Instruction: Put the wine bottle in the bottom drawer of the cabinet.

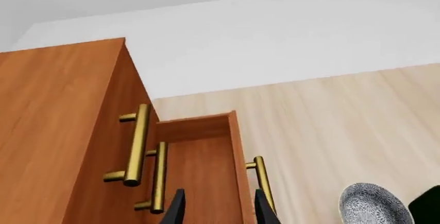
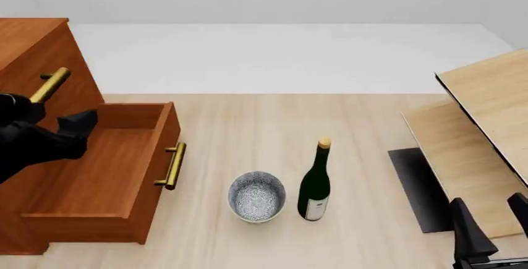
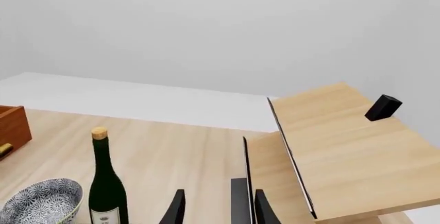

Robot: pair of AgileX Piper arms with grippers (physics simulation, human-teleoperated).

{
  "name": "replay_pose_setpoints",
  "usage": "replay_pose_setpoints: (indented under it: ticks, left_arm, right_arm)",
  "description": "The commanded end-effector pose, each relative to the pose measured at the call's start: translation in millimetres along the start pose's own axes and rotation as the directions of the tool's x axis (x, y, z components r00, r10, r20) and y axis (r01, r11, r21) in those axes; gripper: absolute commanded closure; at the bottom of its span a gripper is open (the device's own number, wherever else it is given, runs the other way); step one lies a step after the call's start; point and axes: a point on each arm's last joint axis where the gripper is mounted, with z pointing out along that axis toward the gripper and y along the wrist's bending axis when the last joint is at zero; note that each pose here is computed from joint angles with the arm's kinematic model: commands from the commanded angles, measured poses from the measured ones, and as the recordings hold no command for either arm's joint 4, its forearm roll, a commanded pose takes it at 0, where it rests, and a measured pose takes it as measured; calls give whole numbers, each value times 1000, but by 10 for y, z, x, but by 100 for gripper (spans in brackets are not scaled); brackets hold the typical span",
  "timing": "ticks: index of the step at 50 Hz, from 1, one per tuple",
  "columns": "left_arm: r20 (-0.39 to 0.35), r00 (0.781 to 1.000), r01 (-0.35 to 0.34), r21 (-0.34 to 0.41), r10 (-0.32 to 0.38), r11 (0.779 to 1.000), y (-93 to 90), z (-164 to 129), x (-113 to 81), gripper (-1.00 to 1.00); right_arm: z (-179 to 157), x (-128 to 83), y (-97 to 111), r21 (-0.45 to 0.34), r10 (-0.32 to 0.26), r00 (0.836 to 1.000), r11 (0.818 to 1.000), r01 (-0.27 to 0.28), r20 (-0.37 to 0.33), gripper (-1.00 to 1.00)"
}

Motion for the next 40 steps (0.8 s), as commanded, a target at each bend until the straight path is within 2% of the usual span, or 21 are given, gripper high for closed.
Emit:
replay_pose_setpoints:
  ticks: [1,4,5,8,12,14,15,16,18,20,22,24,25,40]
  left_arm:
    - [-110,994,-15,63,22,998,-85,201,-222,-100]
    - [-142,989,-18,68,28,997,-89,271,-254,-100]
    - [-154,988,10,78,3,997,-115,289,-293,-100]
    - [-184,983,29,80,-14,996,-124,338,-331,-100]
    - [-216,976,-9,106,32,994,-170,420,-330,-100]
    - [-225,974,-5,113,31,994,-189,427,-329,-100]
    - [-239,970,-13,126,43,992,-217,444,-311,-100]
    - [-264,964,7,124,26,992,-225,481,-283,-100]
    - [-291,955,-17,140,57,990,-249,519,-235,-100]
    - [-286,957,-10,136,49,991,-245,527,-267,-100]
    - [-302,953,27,131,14,991,-264,560,-294,-100]
    - [-303,953,16,133,25,991,-262,573,-307,-100]
    - [-315,949,41,114,-3,993,-234,605,-301,-100]
    - [-354,935,45,126,2,991,-285,657,-131,-100]
  right_arm:
    - [0,2,0,0,1,1000,1000,-1,-3,-100]
    - [-1,1,0,0,0,1000,1000,0,-3,-100]
    - [-1,1,0,-1,-2,1000,1000,2,-4,-100]
    - [-1,0,0,0,-2,1000,1000,2,-4,-100]
    - [0,5,2,-4,-3,1000,1000,3,-4,-100]
    - [0,6,5,-8,-3,1000,1000,3,-3,-100]
    - [0,6,4,-7,-2,1000,1000,2,-3,-100]
    - [0,5,4,-7,-1,1000,1000,1,-3,-100]
    - [-1,4,5,-9,-3,1000,1000,3,-3,-100]
    - [-1,0,5,-9,-1,1000,1000,1,-2,-100]
    - [-1,-2,5,-9,-2,1000,1000,2,-2,-100]
    - [-1,-2,5,-9,1,1000,1000,-1,-3,-100]
    - [-1,1,5,-10,2,1000,1000,-2,-4,-100]
    - [0,18,11,-19,9,1000,1000,-9,-12,-100]
